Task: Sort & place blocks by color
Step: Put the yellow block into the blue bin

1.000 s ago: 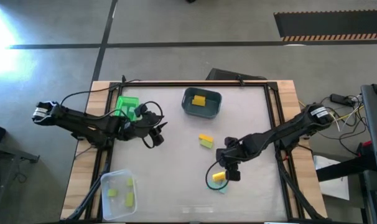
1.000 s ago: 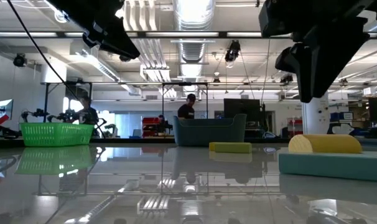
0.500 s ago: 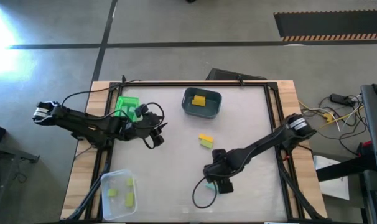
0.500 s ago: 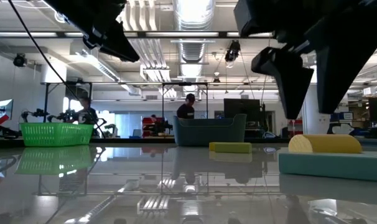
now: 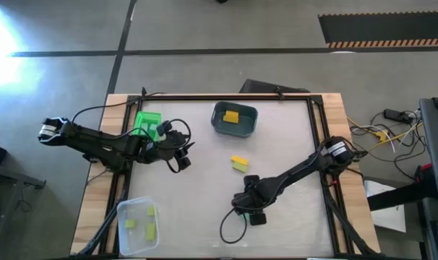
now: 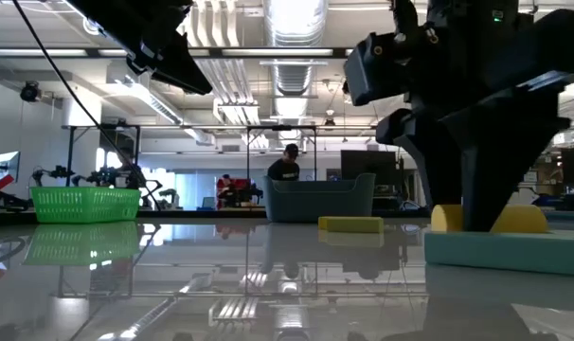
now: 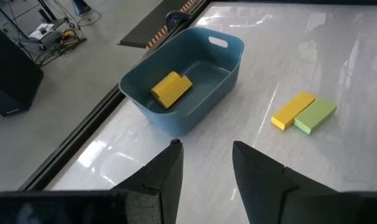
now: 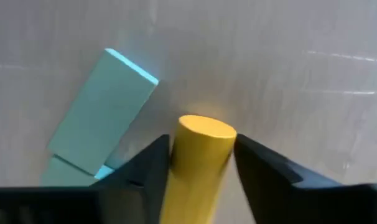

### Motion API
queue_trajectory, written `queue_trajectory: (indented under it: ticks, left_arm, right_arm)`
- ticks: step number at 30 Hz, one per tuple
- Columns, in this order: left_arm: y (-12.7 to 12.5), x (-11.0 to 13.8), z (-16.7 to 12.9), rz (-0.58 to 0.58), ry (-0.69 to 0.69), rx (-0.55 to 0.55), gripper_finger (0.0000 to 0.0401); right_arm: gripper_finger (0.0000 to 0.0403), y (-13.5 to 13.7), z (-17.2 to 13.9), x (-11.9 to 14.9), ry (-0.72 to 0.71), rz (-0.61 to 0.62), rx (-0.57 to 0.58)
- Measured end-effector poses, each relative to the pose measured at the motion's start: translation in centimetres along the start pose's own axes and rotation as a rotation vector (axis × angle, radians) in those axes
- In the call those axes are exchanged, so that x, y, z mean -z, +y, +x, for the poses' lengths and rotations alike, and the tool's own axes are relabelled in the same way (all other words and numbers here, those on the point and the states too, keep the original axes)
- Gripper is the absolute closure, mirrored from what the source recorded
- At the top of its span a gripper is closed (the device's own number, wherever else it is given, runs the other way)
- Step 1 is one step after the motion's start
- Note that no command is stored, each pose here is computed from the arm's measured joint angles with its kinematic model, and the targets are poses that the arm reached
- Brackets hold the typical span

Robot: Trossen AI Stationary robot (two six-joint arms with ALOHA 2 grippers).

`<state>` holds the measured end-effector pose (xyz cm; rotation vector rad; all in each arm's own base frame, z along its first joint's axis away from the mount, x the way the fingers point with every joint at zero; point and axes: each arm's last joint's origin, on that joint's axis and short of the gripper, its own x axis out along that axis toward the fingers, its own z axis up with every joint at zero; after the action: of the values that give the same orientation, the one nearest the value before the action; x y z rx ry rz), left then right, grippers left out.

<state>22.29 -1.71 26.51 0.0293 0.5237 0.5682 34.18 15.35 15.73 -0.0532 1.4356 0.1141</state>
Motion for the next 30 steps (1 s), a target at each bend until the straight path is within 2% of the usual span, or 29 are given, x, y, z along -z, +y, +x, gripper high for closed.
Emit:
queue_trajectory:
  ticks: [3, 10, 16, 19, 23, 30]
  left_arm:
    - [0.0, 0.0, 0.0, -0.003, -0.001, -0.002, 0.0278]
    - [0.0, 0.0, 0.0, -0.009, -0.001, -0.002, 0.0278]
    - [0.0, 0.0, 0.0, -0.036, -0.002, -0.001, 0.0278]
    - [0.0, -0.1, 0.0, -0.045, -0.010, 0.002, 0.0278]
    - [0.0, -0.2, 0.0, -0.050, -0.016, 0.004, 0.0278]
    - [-0.1, -0.3, 0.0, -0.057, -0.024, 0.009, 0.0278]
  right_arm:
    - [0.0299, 0.0, -0.1, -0.1, -0.019, -0.001, 0.002]
    - [0.0301, 0.0, -0.6, 0.0, -0.010, -0.037, 0.018]
    - [0.0301, -1.9, -4.9, 0.5, -0.013, -0.041, 0.187]
    - [0.0301, -3.9, -7.3, 0.8, -0.053, -0.044, 0.295]
    - [0.0301, -8.1, -10.0, 0.7, -0.161, -0.025, 0.433]
    - [0.0301, -17.2, -10.8, 0.3, -0.443, 0.094, 0.554]
